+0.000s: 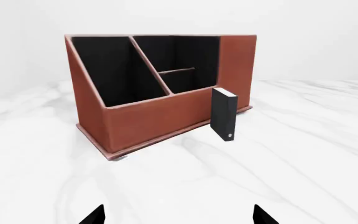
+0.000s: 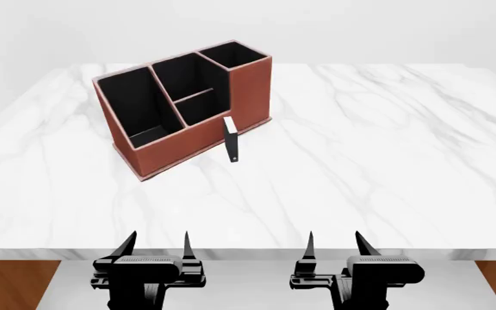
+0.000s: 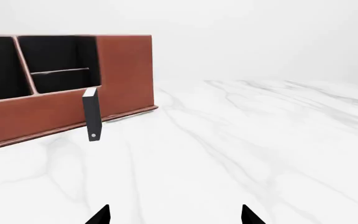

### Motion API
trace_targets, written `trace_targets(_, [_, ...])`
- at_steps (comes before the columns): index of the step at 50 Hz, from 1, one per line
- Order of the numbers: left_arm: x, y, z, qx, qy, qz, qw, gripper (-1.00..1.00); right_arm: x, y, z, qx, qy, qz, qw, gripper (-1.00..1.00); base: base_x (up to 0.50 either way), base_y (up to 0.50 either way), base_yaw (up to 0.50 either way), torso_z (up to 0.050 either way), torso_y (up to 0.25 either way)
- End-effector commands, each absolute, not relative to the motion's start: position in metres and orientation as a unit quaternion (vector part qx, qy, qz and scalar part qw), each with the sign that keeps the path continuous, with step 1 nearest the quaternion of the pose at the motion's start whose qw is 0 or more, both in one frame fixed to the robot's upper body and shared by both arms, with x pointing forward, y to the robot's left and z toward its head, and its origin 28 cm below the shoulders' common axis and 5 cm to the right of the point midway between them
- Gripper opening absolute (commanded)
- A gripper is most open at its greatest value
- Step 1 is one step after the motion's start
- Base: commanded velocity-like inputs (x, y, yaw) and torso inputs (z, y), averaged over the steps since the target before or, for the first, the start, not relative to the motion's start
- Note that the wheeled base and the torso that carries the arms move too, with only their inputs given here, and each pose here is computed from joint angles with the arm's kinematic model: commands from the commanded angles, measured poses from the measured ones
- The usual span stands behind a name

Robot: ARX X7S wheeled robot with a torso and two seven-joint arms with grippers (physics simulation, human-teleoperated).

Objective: Pick up the book and place it in the left compartment of the caddy.

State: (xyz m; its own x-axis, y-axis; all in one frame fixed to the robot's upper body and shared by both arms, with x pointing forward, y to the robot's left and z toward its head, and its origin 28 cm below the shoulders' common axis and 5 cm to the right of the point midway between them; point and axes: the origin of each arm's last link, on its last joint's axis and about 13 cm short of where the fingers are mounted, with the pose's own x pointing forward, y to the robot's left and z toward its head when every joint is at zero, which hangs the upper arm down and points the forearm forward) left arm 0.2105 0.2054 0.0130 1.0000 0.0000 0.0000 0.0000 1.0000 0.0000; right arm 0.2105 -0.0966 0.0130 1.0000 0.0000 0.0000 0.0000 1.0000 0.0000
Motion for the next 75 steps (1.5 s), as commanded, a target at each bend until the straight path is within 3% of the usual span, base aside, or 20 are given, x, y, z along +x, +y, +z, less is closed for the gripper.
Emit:
trace_targets(1, [0.210,0.205,0.013,0.003,0.000,-0.001,1.000,1.00,0.211,-0.096,0.013,0.000,0.001,-0.003,1.000,1.00,0.00,0.00,0.00,0.000,0.000])
trace_targets(12, [0.210,0.205,0.013,0.016,0.000,-0.001,1.000,1.00,0.210,-0.096,0.014,0.000,0.000,-0.003,1.000,1.00,0.00,0.00,0.00,0.000,0.000])
trace_targets(13, [0.238,0.192,0.017,0.069,-0.064,0.001,0.996,1.00,0.204,-0.126,-0.009,0.073,-0.011,-0.011,0.997,1.00,0.00,0.00,0.00,0.000,0.000])
trace_targets(14, [0.210,0.205,0.012,0.019,0.001,-0.001,1.000,1.00,0.210,-0.099,0.013,0.001,0.000,0.000,1.000,1.00,0.00,0.00,0.00,0.000,0.000])
trace_targets(15, [0.211,0.206,0.015,0.011,0.001,0.004,1.000,1.00,0.213,-0.098,0.011,-0.009,0.004,-0.021,1.000,1.00,0.00,0.00,0.00,0.000,0.000])
trace_targets(23, [0.210,0.204,0.012,0.005,0.009,0.001,1.000,1.00,0.211,-0.097,0.008,-0.007,0.002,-0.024,1.000,1.00,0.00,0.02,0.00,0.000,0.000])
trace_targets(53, [0.211,0.204,0.012,0.006,0.015,0.001,1.000,1.00,0.211,-0.095,0.005,-0.021,0.019,-0.011,1.000,1.00,0.00,0.50,0.00,0.000,0.000])
trace_targets(60, [0.212,0.206,0.029,-0.001,0.024,0.015,1.000,1.00,0.215,-0.096,0.027,-0.016,0.054,-0.009,0.998,1.00,0.00,0.05,0.00,0.000,0.000])
trace_targets(68, [0.213,0.219,0.100,0.007,-0.005,0.049,0.999,1.00,0.232,-0.101,0.117,-0.002,0.001,0.019,1.000,1.00,0.00,0.00,0.00,0.000,0.000])
trace_targets(75, [0.214,0.220,0.095,0.004,-0.008,0.051,0.999,1.00,0.234,-0.100,0.116,-0.014,0.002,0.024,1.000,1.00,0.30,0.00,0.00,0.000,0.000])
